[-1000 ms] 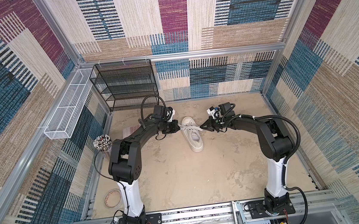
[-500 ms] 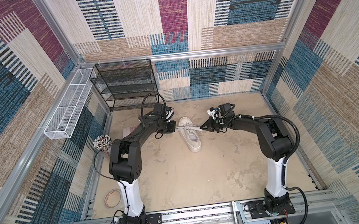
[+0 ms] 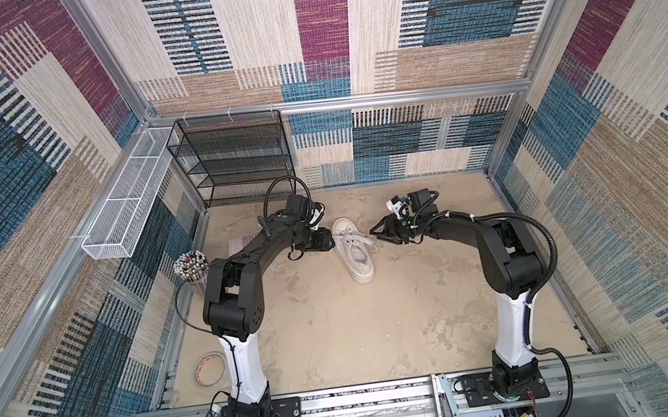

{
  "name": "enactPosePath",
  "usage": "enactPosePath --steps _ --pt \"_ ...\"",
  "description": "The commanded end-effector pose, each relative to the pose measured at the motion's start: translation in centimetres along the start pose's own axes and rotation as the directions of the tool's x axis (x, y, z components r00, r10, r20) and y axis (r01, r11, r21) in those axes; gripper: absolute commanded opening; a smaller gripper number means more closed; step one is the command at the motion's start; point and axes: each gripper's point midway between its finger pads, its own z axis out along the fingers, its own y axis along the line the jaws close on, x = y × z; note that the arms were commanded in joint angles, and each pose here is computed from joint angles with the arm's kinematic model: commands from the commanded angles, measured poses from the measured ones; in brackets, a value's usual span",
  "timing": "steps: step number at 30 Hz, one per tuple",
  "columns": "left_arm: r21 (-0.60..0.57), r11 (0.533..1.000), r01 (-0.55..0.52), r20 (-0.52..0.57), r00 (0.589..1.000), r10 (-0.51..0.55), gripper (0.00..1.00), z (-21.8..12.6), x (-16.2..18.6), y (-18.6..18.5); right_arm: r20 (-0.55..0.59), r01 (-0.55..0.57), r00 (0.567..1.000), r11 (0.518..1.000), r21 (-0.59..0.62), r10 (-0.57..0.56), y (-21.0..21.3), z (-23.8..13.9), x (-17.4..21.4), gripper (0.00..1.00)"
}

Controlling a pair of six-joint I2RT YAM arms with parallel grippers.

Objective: Tie the shoes

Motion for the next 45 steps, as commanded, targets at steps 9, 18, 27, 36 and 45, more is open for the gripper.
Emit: enactPosePath --steps 9,18,27,36,45 --pt "0.288 0.957 0.043 0.146 0.985 -0.088 0.51 -3.7 -2.1 -4.9 0.015 0.069 0.997 0.998 0.004 -0.069 2.7 -1.2 -0.6 0.41" --pt "0.388 0.918 0.083 0.103 0.986 -0.132 0.46 -0.7 -3.3 -6.7 -0.029 0.096 0.995 0.992 -0.084 -0.099 6.5 0.8 0.1 0.34" --pt "0.373 0.923 0.093 0.073 0.989 -0.129 0.47 0.8 -2.4 -6.6 -0.049 0.093 0.994 0.990 -0.104 -0.098 6.9 1.5 0.5 0.32" --pt "0.322 0.944 0.069 0.098 0.990 -0.106 0.49 1.0 -2.5 -5.9 -0.052 0.090 0.994 0.990 -0.107 -0.096 6.8 1.6 0.7 0.30" --pt "0.292 0.956 0.035 0.103 0.992 -0.068 0.50 1.6 -2.4 -5.8 -0.060 0.085 0.994 0.991 -0.106 -0.091 6.6 1.6 0.9 0.30"
